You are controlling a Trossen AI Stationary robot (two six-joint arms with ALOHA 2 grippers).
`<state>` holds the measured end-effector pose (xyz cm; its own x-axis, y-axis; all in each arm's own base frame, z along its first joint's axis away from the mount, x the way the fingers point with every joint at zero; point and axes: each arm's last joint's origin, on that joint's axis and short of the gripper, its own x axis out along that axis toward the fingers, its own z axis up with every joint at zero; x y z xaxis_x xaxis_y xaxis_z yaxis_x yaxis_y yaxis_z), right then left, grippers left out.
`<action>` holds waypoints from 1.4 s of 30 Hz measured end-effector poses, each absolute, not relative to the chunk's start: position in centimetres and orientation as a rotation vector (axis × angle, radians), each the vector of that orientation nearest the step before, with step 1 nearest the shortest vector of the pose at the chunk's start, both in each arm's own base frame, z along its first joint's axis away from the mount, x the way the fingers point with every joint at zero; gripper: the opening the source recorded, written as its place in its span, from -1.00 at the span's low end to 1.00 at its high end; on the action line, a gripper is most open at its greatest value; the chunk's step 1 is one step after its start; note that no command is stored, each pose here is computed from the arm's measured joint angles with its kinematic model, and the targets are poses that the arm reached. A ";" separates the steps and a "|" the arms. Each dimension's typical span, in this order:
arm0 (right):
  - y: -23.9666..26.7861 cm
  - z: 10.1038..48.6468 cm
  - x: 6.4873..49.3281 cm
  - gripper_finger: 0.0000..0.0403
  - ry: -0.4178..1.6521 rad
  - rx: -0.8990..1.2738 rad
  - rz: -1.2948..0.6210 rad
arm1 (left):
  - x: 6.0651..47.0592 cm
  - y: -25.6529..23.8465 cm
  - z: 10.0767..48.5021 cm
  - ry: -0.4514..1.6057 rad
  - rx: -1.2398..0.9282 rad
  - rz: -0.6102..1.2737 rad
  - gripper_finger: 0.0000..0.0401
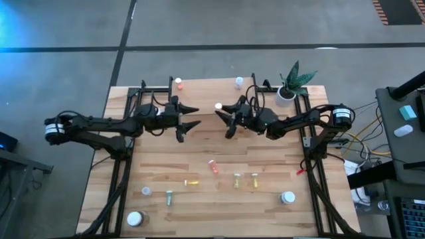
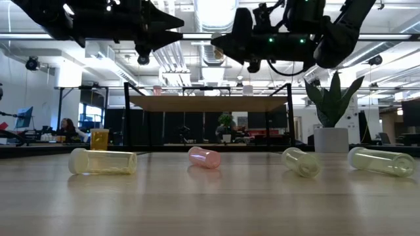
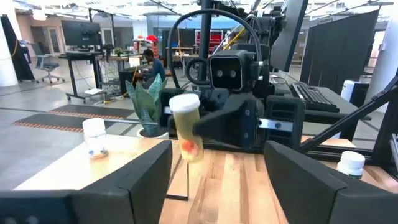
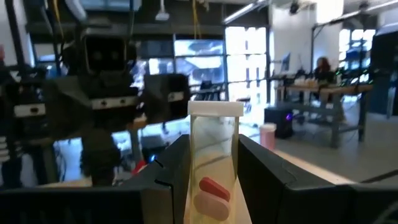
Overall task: Pick and place medicine bottles onto shelf by color
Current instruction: Put the top yellow pill bottle on the shelf
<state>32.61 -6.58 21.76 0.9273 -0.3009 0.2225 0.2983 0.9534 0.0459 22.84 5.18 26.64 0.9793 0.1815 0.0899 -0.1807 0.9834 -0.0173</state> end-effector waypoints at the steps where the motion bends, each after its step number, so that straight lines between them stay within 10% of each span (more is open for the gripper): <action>1: -6.6 21.7 32.7 -0.45 -0.215 0.016 -0.305 | 23.0 5.2 26.7 -0.089 -0.010 0.182 0.23; 20: -6.2 21.1 33.7 -0.45 -0.062 -0.004 -0.150 | 25.0 5.7 27.0 -0.039 -0.070 0.181 0.27; 42: -6.1 20.7 33.7 -0.45 -0.019 -0.030 -0.124 | 30.1 6.8 32.6 0.539 0.056 0.109 0.27</action>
<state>33.73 -6.14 20.66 0.9921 -0.1232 0.0213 0.1238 0.9919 -0.0290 30.08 6.80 32.55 0.8524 0.1184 -0.5093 -0.0888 0.9927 0.0822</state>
